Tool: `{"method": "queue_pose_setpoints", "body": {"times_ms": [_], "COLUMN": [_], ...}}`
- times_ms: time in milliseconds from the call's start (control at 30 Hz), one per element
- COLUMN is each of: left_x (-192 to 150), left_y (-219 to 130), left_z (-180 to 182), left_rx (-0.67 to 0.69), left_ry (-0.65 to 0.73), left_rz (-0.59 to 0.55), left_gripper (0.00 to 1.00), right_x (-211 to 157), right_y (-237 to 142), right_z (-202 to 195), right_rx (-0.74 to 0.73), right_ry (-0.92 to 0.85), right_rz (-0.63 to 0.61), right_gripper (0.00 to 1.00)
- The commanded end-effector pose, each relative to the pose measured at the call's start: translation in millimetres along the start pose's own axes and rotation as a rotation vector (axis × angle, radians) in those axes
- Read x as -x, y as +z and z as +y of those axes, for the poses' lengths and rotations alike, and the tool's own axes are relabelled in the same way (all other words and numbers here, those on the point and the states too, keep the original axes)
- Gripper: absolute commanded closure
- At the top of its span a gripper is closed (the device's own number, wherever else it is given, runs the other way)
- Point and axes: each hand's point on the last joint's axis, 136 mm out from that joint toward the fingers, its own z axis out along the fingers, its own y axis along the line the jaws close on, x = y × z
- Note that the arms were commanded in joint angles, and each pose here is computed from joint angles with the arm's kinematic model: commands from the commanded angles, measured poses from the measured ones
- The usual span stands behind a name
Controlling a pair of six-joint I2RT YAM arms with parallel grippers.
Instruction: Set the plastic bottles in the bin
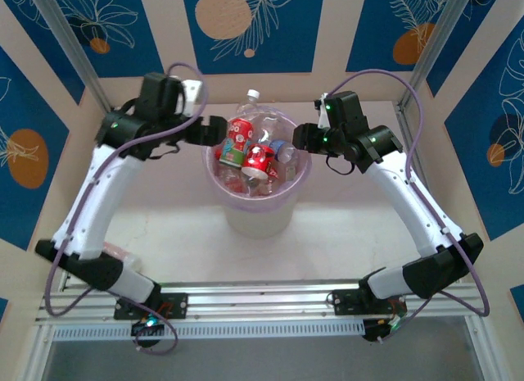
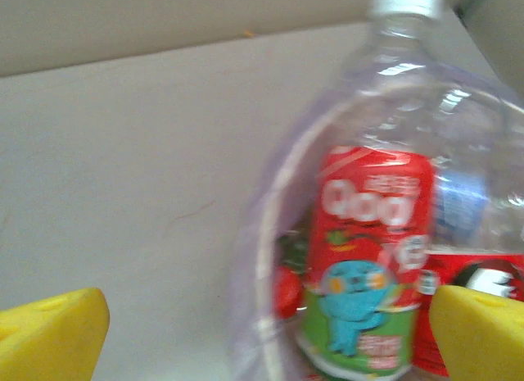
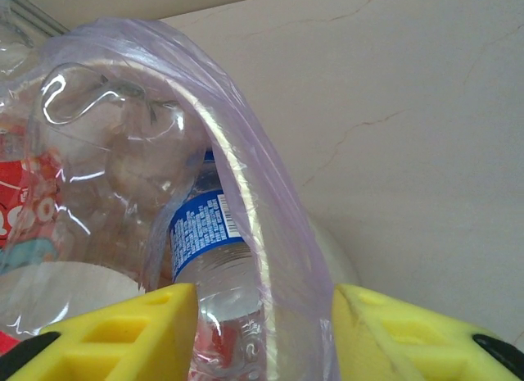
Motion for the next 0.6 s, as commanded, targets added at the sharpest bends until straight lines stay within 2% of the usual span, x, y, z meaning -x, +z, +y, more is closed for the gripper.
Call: {"method": "queue_pose_setpoints", "body": {"times_ms": [0,133,267,333,400,567], "left_x": [-24.4,-81.6,-130.8,-151.2,-168.8,-215.0], "left_y": [-14.7,-33.0,-43.0,-41.1,-33.3,-22.8], "left_z": [54.8,114.3,155.0,172.6,182.3,218.3], "left_rx": [0.126,0.291,0.351,0.384,0.426,0.487], "left_ry": [-0.231,-0.436,-0.677,-0.789,-0.838,-1.08], "left_rz": [-0.051,-0.041,-0.038,-0.031,0.003,-0.012], "left_gripper": [0.0,0.0,0.0,0.0,0.0,0.0], "right_x": [13.8,18.8,21.1,20.9,20.0,25.6], "right_y": [-10.0,-12.7,-16.1,-16.3,-15.9,-24.1], "right_z": [9.2,8.8,4.8,3.7,0.8,-5.5], "right_rx": [0.05,0.068,0.076,0.092,0.097,0.12], "right_ry": [-0.006,-0.004,0.001,0.009,0.015,0.02], "right_rz": [-0.054,-0.079,-0.095,-0.097,-0.091,-0.098], "right_gripper": [0.4,0.22,0.08,0.03,0.0,0.01]}}
